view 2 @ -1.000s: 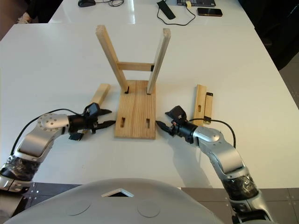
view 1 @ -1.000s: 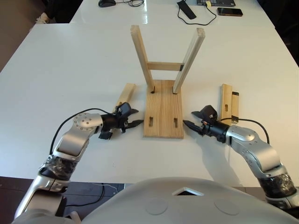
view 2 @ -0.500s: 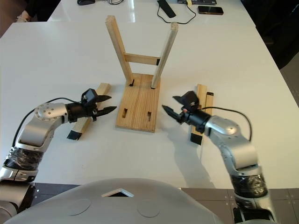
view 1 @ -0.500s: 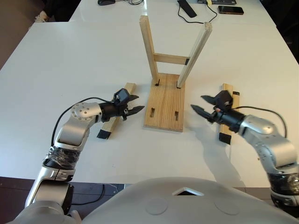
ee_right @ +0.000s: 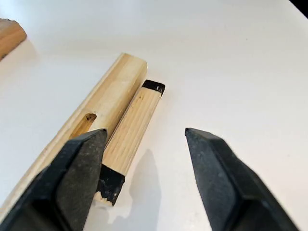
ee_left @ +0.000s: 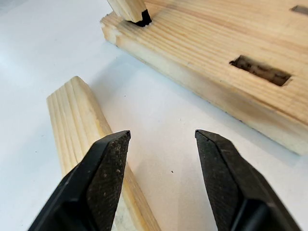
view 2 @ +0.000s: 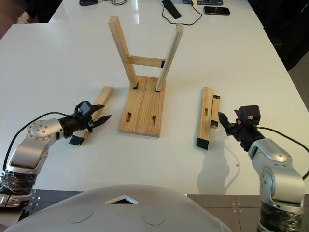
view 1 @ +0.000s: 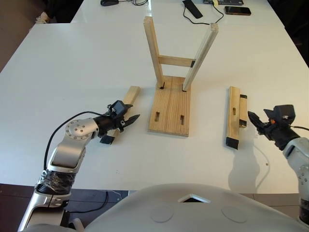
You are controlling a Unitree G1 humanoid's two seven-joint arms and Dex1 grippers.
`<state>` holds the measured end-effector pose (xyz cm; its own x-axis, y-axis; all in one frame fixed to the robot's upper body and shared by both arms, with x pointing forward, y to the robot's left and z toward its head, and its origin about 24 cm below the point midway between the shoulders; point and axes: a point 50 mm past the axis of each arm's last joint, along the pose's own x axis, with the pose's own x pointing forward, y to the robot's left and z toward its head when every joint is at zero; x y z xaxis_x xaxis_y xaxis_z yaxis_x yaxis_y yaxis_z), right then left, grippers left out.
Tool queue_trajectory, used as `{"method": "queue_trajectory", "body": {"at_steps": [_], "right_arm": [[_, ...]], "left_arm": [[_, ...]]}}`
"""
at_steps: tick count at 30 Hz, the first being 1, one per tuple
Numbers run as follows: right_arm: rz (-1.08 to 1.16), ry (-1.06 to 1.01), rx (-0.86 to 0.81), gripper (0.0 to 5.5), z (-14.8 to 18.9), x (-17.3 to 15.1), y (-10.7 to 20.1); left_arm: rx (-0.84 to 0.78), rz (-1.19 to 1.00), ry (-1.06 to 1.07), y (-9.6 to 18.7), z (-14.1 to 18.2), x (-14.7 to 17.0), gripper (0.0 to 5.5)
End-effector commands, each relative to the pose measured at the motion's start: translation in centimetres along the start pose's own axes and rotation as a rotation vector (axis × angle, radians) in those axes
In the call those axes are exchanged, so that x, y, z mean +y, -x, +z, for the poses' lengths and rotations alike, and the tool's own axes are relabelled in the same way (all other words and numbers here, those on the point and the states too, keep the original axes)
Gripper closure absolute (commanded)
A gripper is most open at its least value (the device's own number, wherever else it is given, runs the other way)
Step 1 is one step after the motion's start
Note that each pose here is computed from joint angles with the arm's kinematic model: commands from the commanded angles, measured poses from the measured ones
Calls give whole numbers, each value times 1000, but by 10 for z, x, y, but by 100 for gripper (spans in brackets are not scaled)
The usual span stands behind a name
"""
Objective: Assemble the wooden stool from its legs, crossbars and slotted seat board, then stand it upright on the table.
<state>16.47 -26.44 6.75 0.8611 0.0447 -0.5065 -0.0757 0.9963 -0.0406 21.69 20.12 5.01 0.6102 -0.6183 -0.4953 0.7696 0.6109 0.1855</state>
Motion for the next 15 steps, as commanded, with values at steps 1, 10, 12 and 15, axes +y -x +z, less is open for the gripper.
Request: {"method": "queue_trajectory", "body": {"at_steps": [1,10,12,15], "right_arm": [[53,-57,-41,251,7,23,2],[101,-48,29,251,-2,45,1],[78,-43,16,251,-2,45,2],[-13,-54,-86,251,13,31,0]], "left_arm": [[-5,-59,-36,-14,1,-14,300],[-17,-124,-41,-25,1,-43,300],[-17,-119,-39,-24,1,-43,300],[-13,-109,-37,-23,0,-41,300]]}}
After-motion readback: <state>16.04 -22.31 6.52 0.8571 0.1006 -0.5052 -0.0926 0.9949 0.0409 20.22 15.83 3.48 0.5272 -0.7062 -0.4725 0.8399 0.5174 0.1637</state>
